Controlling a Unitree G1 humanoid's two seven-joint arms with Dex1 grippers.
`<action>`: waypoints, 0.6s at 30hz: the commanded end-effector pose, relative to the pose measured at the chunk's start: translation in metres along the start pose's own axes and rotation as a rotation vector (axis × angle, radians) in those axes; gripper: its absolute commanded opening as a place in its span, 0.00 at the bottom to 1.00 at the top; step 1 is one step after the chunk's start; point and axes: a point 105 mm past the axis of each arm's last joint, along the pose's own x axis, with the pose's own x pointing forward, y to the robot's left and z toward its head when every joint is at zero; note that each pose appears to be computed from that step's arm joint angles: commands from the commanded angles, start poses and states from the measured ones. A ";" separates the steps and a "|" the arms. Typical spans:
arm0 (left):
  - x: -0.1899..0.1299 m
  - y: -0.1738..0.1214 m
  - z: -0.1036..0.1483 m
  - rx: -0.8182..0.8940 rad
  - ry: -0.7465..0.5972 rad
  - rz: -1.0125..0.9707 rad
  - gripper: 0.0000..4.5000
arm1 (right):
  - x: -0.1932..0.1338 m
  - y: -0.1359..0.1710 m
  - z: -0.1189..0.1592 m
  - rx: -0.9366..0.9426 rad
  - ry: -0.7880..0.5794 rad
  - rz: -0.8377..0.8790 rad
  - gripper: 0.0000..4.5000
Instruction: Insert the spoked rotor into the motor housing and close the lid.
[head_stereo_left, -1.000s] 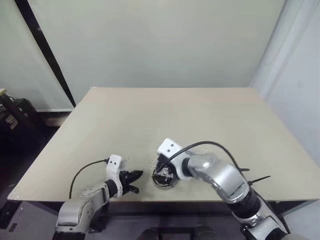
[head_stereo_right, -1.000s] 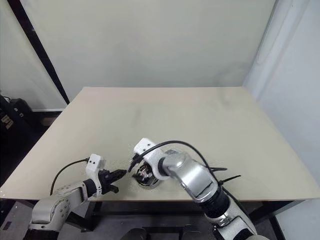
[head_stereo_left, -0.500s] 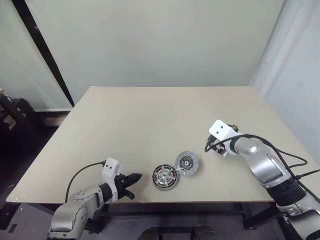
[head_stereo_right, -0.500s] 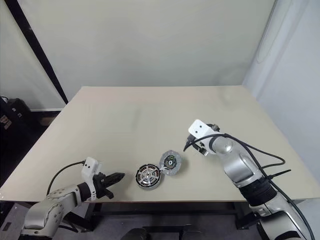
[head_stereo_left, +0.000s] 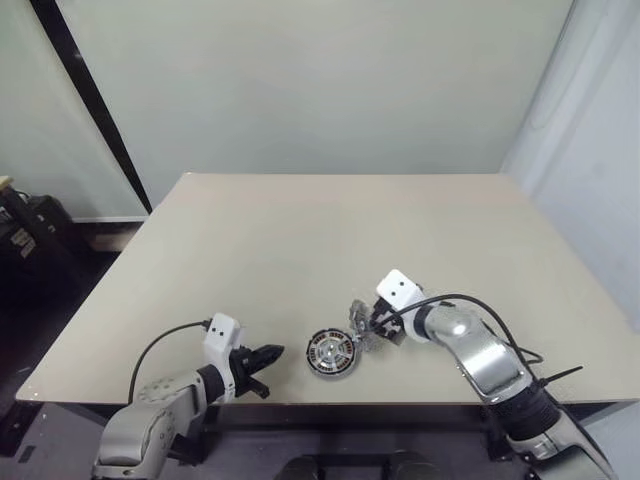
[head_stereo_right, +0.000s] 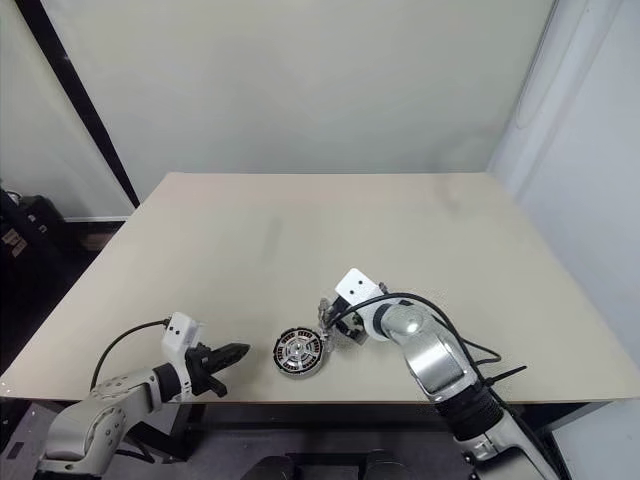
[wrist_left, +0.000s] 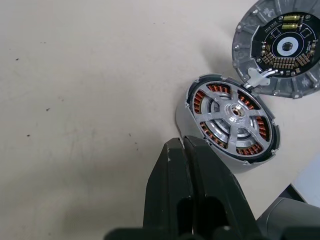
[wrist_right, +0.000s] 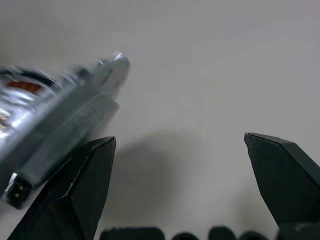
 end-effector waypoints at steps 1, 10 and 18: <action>-0.004 -0.001 0.015 0.044 -0.041 0.006 0.00 | -0.002 0.013 0.022 0.053 -0.069 0.002 1.00; -0.003 -0.006 0.016 0.044 -0.051 0.005 0.00 | 0.014 0.052 0.018 0.072 -0.065 0.080 1.00; -0.003 -0.009 0.013 0.037 -0.050 0.000 0.00 | 0.015 0.048 0.025 0.044 -0.140 0.139 1.00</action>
